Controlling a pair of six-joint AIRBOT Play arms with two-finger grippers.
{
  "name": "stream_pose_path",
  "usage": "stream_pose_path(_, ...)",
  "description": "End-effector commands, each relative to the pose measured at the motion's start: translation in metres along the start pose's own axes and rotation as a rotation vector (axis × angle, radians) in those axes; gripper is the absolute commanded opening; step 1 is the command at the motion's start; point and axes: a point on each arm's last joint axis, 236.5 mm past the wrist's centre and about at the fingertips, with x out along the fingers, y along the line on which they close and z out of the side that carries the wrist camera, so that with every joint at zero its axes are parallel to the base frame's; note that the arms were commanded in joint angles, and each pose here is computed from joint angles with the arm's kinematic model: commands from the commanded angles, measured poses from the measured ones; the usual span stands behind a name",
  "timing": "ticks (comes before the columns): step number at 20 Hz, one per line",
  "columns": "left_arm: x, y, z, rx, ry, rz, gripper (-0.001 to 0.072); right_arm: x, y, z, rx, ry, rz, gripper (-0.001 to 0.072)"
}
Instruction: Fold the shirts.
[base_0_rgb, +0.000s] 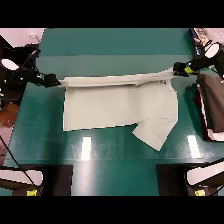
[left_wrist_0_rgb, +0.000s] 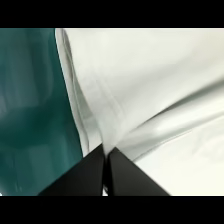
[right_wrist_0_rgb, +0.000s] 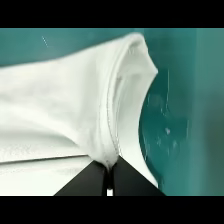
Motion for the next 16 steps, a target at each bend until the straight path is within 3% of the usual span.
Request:
stream_pose_path(1, 0.011, 0.004, -0.027, -0.030, 0.114, -0.011, 0.0024, 0.010, -0.002, -0.032, 0.013, 0.114, -0.006, 0.0017)
stream_pose_path(6, 0.012, 0.003, -0.030, -0.085, 0.127, -0.013, 0.0041, 0.019, 0.008, -0.050, -0.005, 0.166, 0.000, 0.0038)
stream_pose_path(8, 0.011, 0.002, -0.033, -0.104, 0.142, -0.018, 0.0480, 0.018, 0.015, -0.052, 0.003, 0.174, 0.025, 0.0296)
stream_pose_path(9, 0.011, 0.001, -0.034, -0.112, 0.147, -0.019, 0.0506, 0.017, 0.021, -0.054, 0.014, 0.186, 0.051, 0.0319)
stream_pose_path(16, -0.021, 0.004, -0.076, -0.171, 0.304, -0.039, 0.0506, -0.034, 0.013, -0.107, 0.050, 0.357, 0.177, 0.0319)
